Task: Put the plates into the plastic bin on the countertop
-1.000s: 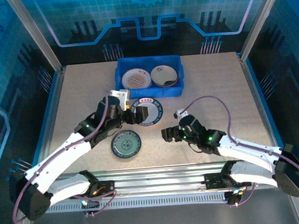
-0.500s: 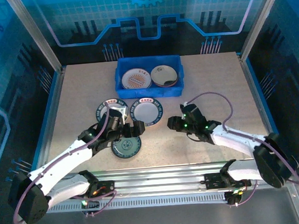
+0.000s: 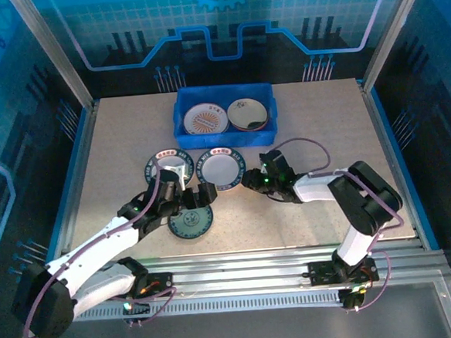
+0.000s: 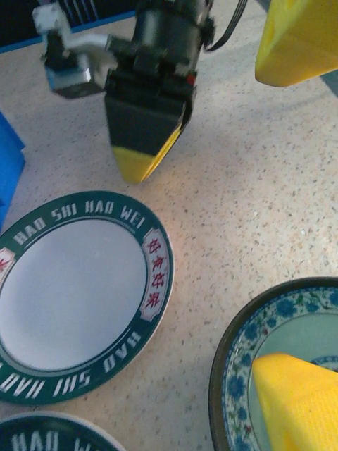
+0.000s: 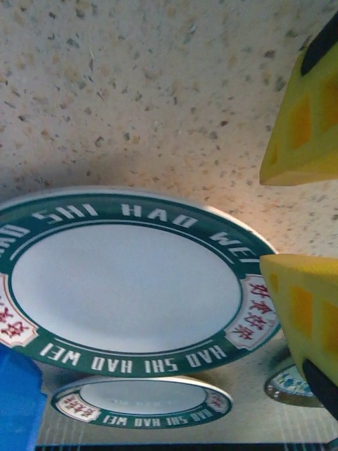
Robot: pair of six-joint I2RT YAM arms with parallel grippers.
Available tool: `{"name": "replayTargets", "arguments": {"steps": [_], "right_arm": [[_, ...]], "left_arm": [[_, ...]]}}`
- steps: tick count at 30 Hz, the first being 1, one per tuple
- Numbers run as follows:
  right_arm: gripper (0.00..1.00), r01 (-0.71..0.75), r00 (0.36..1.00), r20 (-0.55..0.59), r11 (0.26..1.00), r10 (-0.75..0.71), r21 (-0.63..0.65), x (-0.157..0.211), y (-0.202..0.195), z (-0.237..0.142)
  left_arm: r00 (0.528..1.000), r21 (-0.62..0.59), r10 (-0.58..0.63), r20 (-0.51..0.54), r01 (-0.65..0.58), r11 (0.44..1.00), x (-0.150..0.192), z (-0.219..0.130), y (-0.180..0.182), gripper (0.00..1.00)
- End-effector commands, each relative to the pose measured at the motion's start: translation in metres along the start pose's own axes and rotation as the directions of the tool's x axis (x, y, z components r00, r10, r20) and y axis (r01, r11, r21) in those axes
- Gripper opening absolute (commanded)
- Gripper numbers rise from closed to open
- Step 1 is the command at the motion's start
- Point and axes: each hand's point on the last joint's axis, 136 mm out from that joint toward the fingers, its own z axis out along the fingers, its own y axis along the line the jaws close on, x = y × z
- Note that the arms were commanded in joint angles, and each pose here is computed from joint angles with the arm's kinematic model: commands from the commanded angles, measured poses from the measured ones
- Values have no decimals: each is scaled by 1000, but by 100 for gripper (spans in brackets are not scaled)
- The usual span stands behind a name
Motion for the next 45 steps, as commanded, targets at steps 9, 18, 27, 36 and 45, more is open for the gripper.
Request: {"name": "replayTargets", "arguments": {"steps": [9,18,27,36,45], "right_arm": [[29,-63,998,19,994,65,-89,-16,16,23],[28,-95,995,-3,993,95,-64,-14,11,35],[6,-124,992,-12,992,124,-15,-13,2,36],[0,-140,990,14,989,141,-55,-21,3,5],[0,-223,975,-75,952,211,-210,-12,9,-56]], "left_arm": [[1000,96,17,2,-18,995,-3,0,-17,97],[1000,71,7,-5,-7,997,1,5,-7,97],[1000,59,4,-12,-3,998,-1,9,-2,97],[1000,34,0,11,-1,999,-9,8,4,98],[999,24,-36,30,35,999,-23,19,15,97]]}}
